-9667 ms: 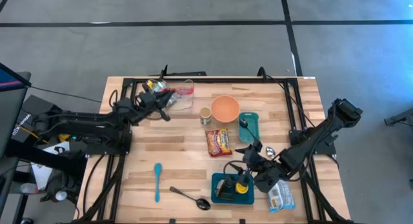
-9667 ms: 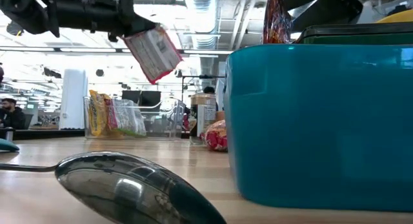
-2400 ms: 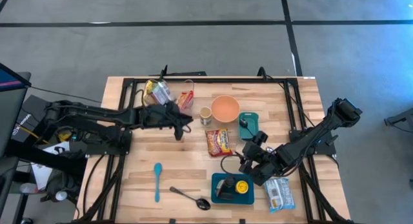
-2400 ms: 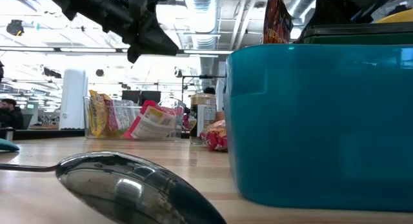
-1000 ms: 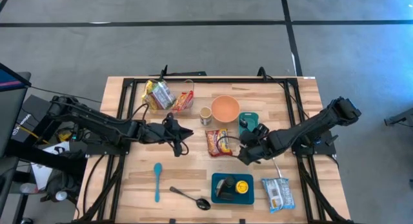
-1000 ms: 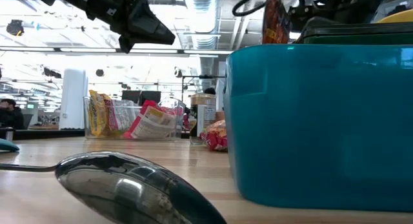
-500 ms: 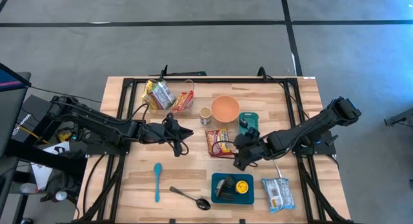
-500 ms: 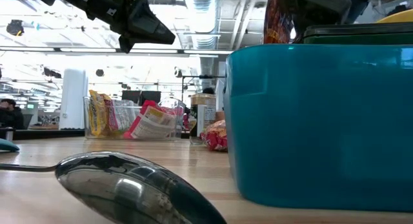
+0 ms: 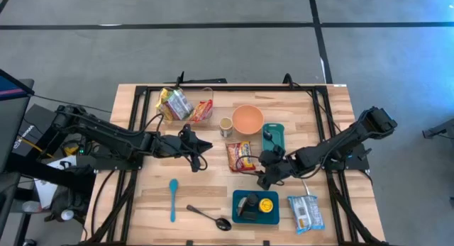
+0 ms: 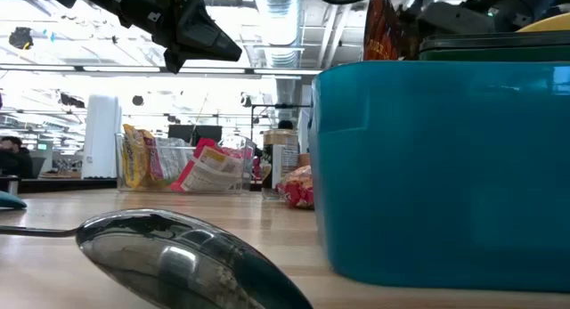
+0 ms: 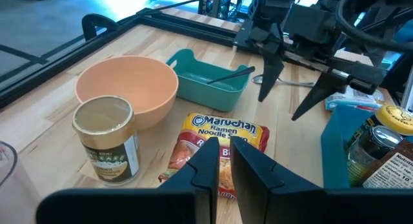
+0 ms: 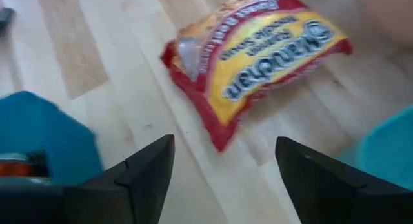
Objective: Pick & Place Food Item
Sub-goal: Put the red noodle pack into the transparent bin
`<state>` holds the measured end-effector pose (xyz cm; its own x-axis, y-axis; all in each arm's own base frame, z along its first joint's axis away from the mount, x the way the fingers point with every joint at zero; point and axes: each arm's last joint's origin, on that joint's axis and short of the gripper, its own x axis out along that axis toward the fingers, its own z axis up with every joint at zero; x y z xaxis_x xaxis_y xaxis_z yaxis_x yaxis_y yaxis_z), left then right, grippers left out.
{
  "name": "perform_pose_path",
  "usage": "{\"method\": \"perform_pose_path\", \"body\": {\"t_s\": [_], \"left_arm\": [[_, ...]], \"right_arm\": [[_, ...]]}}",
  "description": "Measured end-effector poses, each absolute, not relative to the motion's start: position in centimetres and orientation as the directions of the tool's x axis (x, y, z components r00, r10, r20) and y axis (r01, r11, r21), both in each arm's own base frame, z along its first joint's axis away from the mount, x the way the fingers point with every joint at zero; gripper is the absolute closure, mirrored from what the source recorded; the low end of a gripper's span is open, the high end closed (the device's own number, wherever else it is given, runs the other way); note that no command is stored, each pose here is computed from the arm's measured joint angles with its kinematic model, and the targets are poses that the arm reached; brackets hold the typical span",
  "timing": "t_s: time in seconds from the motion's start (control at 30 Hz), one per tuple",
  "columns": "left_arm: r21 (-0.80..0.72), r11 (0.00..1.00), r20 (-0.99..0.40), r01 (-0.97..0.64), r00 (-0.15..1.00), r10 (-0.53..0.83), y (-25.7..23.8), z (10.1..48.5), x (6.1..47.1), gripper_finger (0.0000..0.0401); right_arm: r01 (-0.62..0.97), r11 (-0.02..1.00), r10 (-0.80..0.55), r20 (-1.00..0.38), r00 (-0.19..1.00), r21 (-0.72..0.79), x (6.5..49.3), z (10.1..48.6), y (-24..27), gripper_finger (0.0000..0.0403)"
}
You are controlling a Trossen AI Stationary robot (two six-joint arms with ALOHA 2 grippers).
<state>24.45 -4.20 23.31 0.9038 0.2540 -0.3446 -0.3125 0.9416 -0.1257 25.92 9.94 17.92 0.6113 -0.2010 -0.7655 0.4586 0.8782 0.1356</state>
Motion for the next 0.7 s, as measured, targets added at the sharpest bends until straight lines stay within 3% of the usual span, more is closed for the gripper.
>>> {"method": "perform_pose_path", "body": {"t_s": [0.3,0.7], "left_arm": [[-0.126,0.942,-0.344,-0.313,0.904,0.254,-4.2,23.3,24.4,0.0371],[-0.126,0.942,-0.344,-0.312,0.904,0.254,-4.2,23.3,24.5,0.0371]], "right_arm": [[0.488,0.845,-0.168,-0.757,0.631,0.219,26.0,16.6,8.4,0.0180],[0.478,0.822,-0.113,-0.733,0.671,0.310,26.3,15.7,7.3,0.0204]]}}
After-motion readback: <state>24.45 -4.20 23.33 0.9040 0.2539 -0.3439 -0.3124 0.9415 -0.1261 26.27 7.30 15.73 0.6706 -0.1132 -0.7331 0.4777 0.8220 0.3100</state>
